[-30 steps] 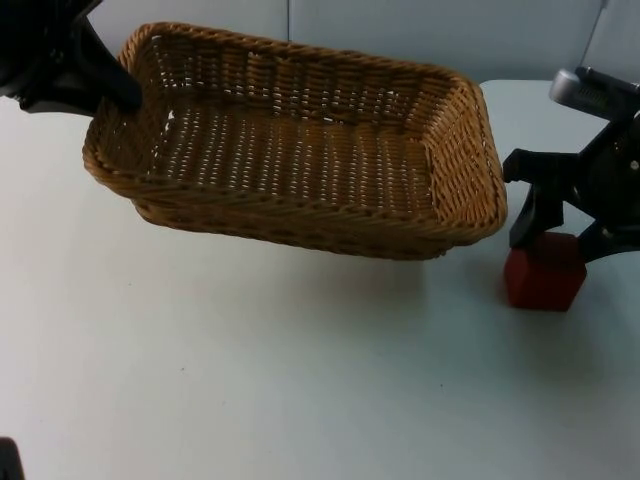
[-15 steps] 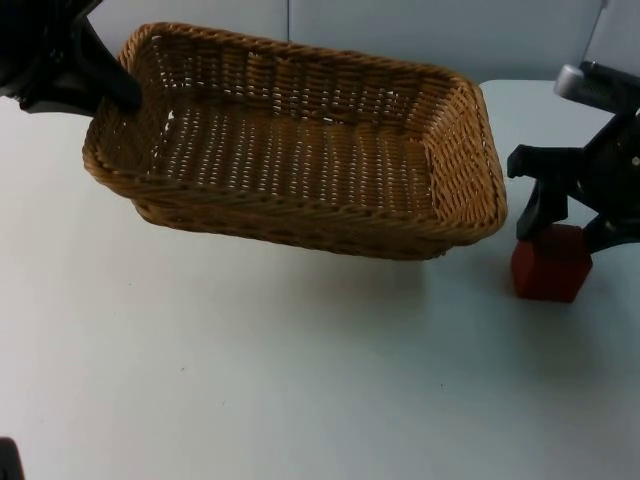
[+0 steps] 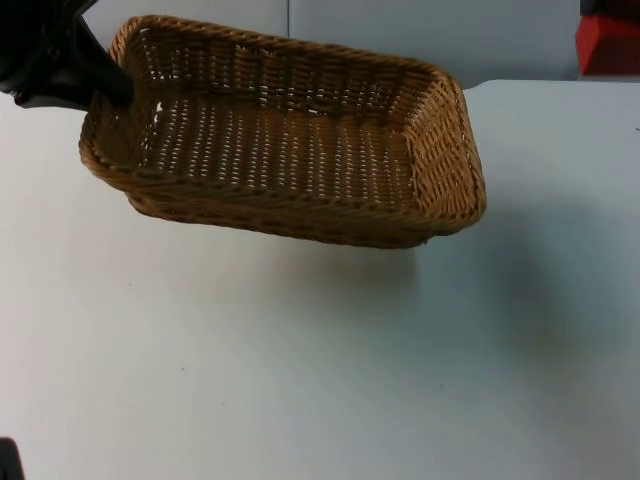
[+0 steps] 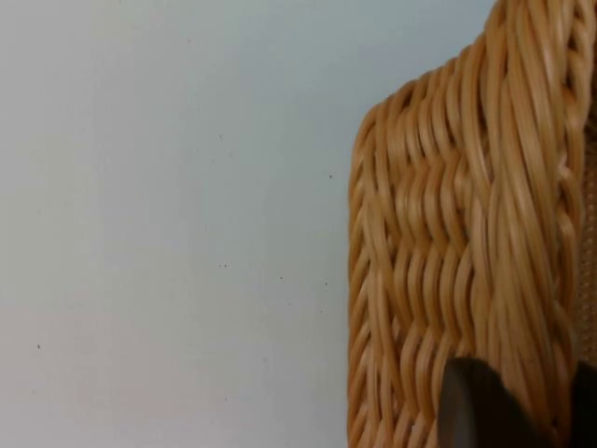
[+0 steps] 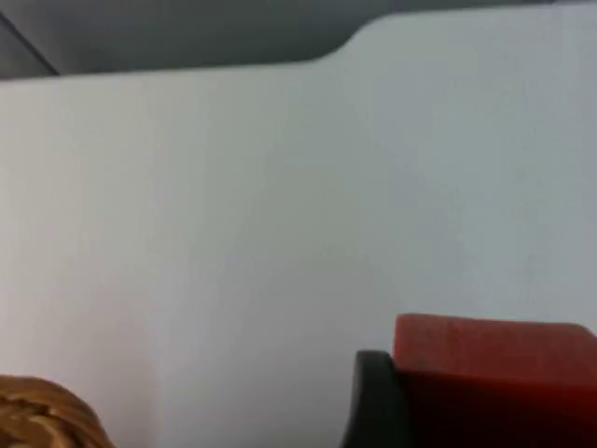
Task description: Pick up the basket with the left hand and place the cube into the basket with the right hand.
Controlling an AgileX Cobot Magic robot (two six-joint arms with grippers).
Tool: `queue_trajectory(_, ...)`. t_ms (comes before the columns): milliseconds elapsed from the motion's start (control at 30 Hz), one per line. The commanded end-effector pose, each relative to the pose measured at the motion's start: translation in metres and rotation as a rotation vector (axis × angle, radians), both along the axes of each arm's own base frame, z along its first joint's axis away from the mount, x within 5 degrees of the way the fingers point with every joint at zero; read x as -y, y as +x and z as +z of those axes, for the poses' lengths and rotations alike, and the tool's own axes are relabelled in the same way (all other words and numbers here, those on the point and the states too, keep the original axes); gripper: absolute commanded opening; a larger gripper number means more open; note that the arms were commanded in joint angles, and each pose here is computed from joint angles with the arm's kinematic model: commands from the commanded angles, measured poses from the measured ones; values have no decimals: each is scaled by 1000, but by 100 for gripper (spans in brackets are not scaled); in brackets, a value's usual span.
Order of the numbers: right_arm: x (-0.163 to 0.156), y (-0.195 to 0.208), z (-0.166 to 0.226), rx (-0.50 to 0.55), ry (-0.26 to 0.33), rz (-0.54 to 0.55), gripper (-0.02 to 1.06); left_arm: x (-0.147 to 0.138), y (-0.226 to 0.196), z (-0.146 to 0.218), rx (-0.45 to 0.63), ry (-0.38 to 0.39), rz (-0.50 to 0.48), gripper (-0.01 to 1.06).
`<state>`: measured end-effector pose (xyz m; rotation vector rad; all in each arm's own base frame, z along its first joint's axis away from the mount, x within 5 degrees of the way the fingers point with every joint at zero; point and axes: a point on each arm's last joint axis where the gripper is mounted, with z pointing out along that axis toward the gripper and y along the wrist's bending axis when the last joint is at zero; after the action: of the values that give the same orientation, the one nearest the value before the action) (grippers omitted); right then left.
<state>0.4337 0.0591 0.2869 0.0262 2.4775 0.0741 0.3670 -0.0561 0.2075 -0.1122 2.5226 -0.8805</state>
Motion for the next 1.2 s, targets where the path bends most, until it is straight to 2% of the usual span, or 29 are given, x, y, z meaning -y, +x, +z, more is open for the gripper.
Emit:
queue_trajectory(0,-16,-3,40,42,21,56,29,1,1,10,22,-37,24,0)
queue_trajectory(33,-16,-3,40,42,21,56,29,1,1,10,22,-37,24,0)
queue_trajectory(100,-29,-5,53,58,71,95,29,1,1,10,22,-37,24,0)
queue_trajectory(133,-38,-7,59,61,105,125,29,1,1,10,22,-37,24,0)
queue_trajectory(167,-53,-10,63,53,172,171,29,1,1,10,23,-36,25,0)
queue_trajectory(200,-63,-13,64,49,215,204,29,1,1,10,23,-36,25,0)
queue_trajectory(233,-63,-13,64,49,215,204,29,1,1,10,23,-36,25,0)
queue_trajectory(300,-82,-19,64,27,268,258,29,1,1,10,23,-36,25,0)
queue_trajectory(333,-92,-21,63,21,275,284,29,1,1,10,23,-36,25,0)
queue_trajectory(533,-125,-29,46,-50,271,362,29,1,1,10,23,-36,25,0)
queue_trajectory(667,-160,-34,14,-156,253,430,29,1,1,10,23,-36,25,0)
queue_trajectory(933,-181,-31,-24,-235,215,462,31,1,1,10,23,-36,25,0)
queue_trajectory(967,-182,-29,-31,-245,202,477,35,1,1,10,23,-36,25,0)
queue_trajectory(1000,-182,-29,-31,-245,202,477,35,1,1,10,23,-36,25,0)
queue_trajectory(1033,-183,-29,-35,-252,189,495,42,1,1,10,23,-36,25,0)
queue_trajectory(1067,-184,-28,-40,-258,178,509,51,0,2,10,24,-35,27,0)
queue_trajectory(1133,-185,-26,-52,-278,164,532,77,0,2,10,24,-35,27,0)
queue_trajectory(1167,-185,-26,-52,-278,164,532,77,0,2,10,24,-35,27,0)
